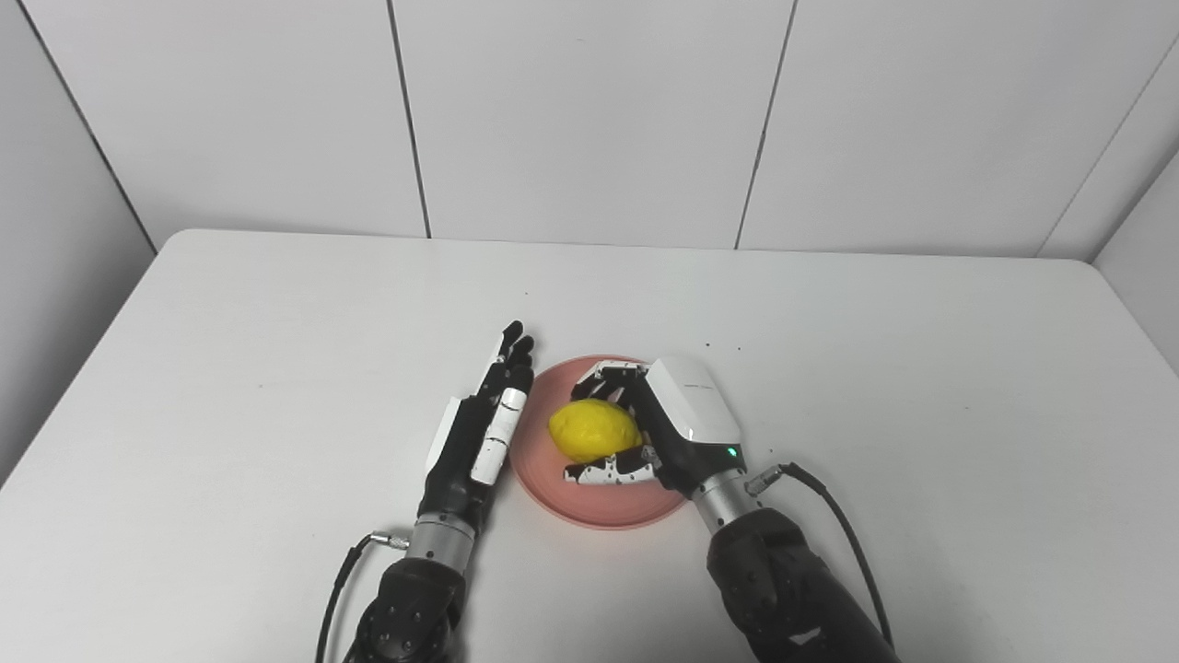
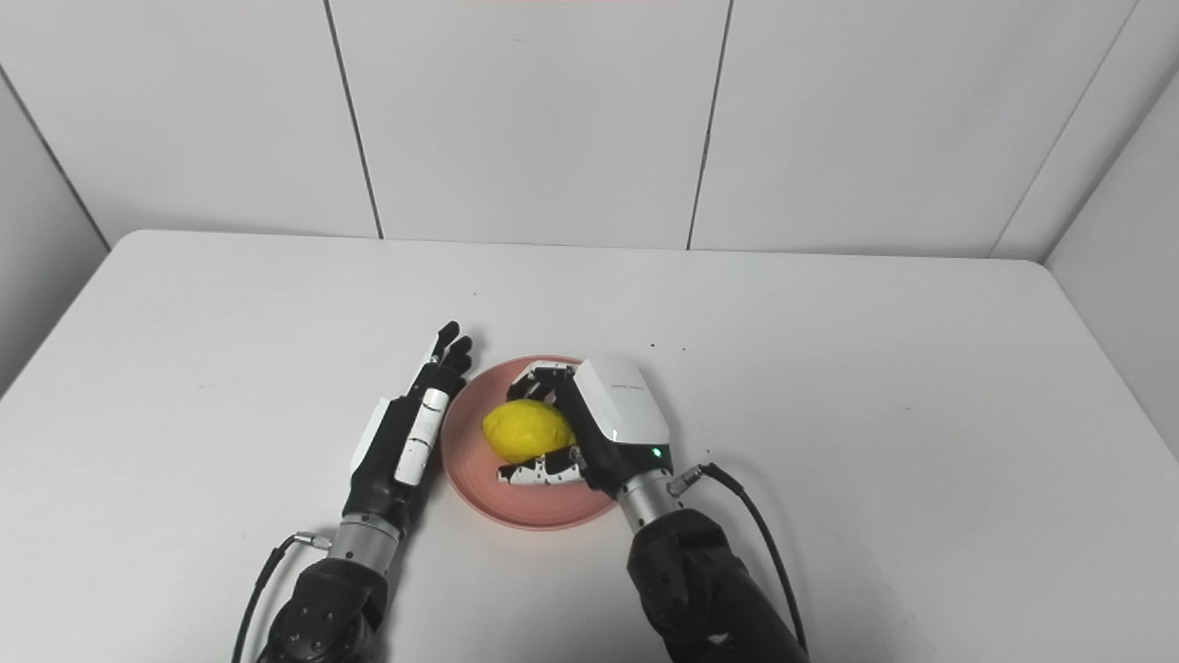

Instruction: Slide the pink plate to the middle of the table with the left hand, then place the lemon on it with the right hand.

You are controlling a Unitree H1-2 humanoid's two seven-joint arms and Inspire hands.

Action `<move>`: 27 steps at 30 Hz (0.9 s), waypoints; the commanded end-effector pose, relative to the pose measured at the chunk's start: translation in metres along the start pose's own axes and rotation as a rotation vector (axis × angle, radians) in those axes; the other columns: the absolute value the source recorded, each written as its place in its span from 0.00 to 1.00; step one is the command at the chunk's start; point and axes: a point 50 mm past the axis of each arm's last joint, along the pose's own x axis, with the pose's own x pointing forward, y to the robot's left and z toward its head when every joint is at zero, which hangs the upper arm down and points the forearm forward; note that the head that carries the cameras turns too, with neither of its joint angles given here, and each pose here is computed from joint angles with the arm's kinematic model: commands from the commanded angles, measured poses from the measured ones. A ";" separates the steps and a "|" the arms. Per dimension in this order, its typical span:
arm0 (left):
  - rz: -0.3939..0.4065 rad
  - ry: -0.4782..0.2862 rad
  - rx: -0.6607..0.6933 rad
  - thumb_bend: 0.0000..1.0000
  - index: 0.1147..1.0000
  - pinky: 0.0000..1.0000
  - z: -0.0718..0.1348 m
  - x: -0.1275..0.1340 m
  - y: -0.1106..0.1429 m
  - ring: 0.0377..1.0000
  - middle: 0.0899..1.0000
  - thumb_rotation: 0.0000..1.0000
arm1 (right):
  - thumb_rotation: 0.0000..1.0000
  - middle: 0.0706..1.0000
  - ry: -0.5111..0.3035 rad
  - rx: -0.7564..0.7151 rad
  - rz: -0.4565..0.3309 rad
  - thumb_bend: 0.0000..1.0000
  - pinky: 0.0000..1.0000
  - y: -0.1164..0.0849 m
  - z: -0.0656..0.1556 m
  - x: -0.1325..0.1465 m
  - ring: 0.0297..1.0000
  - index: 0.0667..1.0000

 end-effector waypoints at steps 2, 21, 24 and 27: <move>0.011 0.024 -0.011 0.69 0.97 0.98 -0.011 -0.008 -0.003 0.99 0.98 1.00 | 0.13 0.81 -0.051 -0.022 -0.031 0.61 0.86 -0.016 0.007 0.005 0.86 0.77; 0.019 0.027 -0.015 0.67 1.00 1.00 -0.014 -0.007 0.004 1.00 1.00 1.00 | 0.82 1.00 -0.094 0.247 -0.163 0.71 1.00 -0.032 0.018 -0.029 1.00 1.00; 0.030 0.025 -0.010 0.67 1.00 1.00 -0.015 -0.006 0.005 1.00 1.00 1.00 | 0.88 1.00 -0.099 0.298 -0.214 0.72 0.97 -0.033 0.014 -0.031 0.98 1.00; 0.047 0.025 -0.006 0.69 1.00 1.00 -0.015 -0.006 0.007 1.00 1.00 1.00 | 0.89 1.00 -0.079 0.372 -0.261 0.69 0.94 -0.034 0.009 -0.034 0.98 0.99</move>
